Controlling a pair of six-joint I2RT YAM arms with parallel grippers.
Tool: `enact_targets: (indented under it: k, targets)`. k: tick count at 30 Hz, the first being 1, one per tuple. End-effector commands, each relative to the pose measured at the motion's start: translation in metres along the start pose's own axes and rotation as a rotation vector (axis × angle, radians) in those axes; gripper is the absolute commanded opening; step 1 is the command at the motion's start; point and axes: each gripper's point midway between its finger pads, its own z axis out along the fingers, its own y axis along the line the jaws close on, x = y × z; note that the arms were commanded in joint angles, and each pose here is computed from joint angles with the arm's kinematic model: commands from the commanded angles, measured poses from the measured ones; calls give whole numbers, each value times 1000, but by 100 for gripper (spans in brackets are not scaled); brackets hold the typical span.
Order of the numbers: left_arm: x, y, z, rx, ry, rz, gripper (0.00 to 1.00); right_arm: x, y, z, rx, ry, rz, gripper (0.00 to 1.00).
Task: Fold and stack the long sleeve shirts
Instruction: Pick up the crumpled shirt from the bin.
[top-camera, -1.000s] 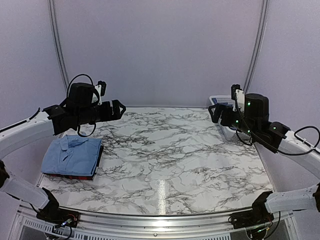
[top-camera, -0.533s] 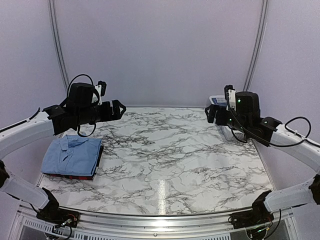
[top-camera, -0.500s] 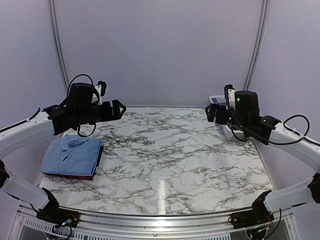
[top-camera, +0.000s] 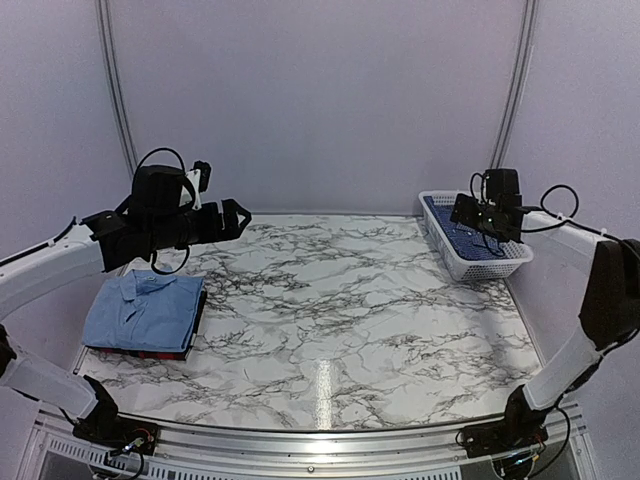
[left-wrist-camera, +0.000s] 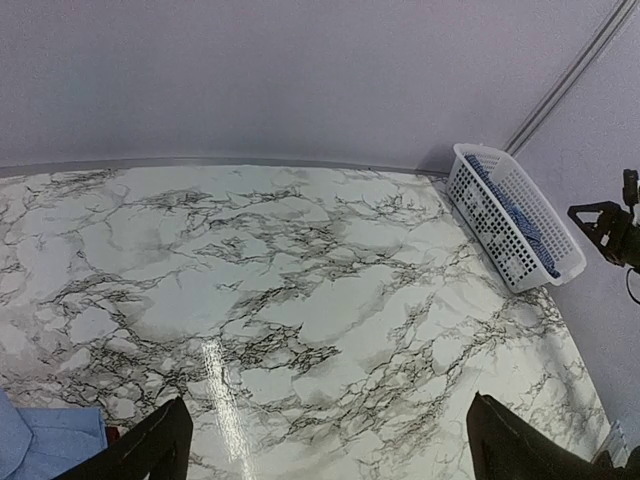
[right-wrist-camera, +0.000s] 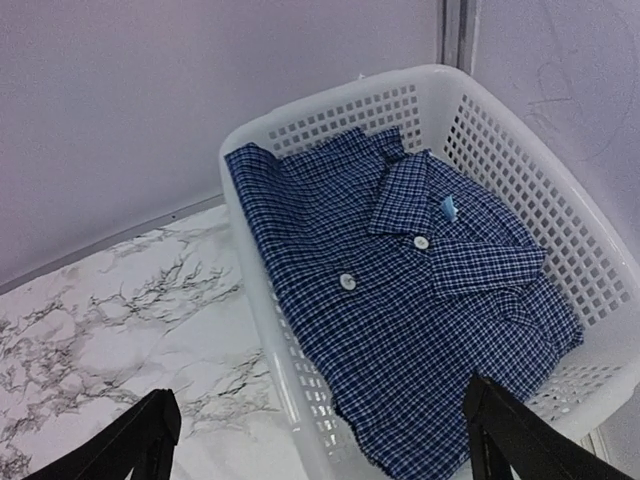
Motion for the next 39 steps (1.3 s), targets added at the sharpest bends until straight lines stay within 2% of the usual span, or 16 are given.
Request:
enact_targets:
  k: [1, 6, 10, 15, 21, 23, 27, 35, 39]
  targets:
    - [-9, -11, -10, 50, -35, 0, 99, -21, -29, 34, 51, 5, 52, 94]
    - [-7, -12, -9, 60, -25, -4, 99, -20, -69, 75, 135, 54, 89, 92]
    - [-6, -13, -8, 67, -16, -13, 99, -16, -81, 108, 166, 87, 98, 92]
    - [-6, -14, -9, 71, -13, -24, 99, 8, -95, 147, 193, 160, 122, 91]
    - [-6, -13, -11, 61, -12, -26, 99, 37, -107, 174, 212, 237, 149, 82]
    - [-7, -12, -11, 56, -14, -28, 99, 44, -109, 178, 221, 256, 156, 76]
    - [-5, -11, -8, 53, -7, -34, 99, 52, -111, 181, 233, 271, 169, 55]
    - [-5, -12, -3, 52, -1, -35, 99, 6, -96, 167, 182, 198, 150, 2]
    - [-5, -12, -4, 52, -4, -33, 99, -35, -77, 142, 135, 113, 121, 0]
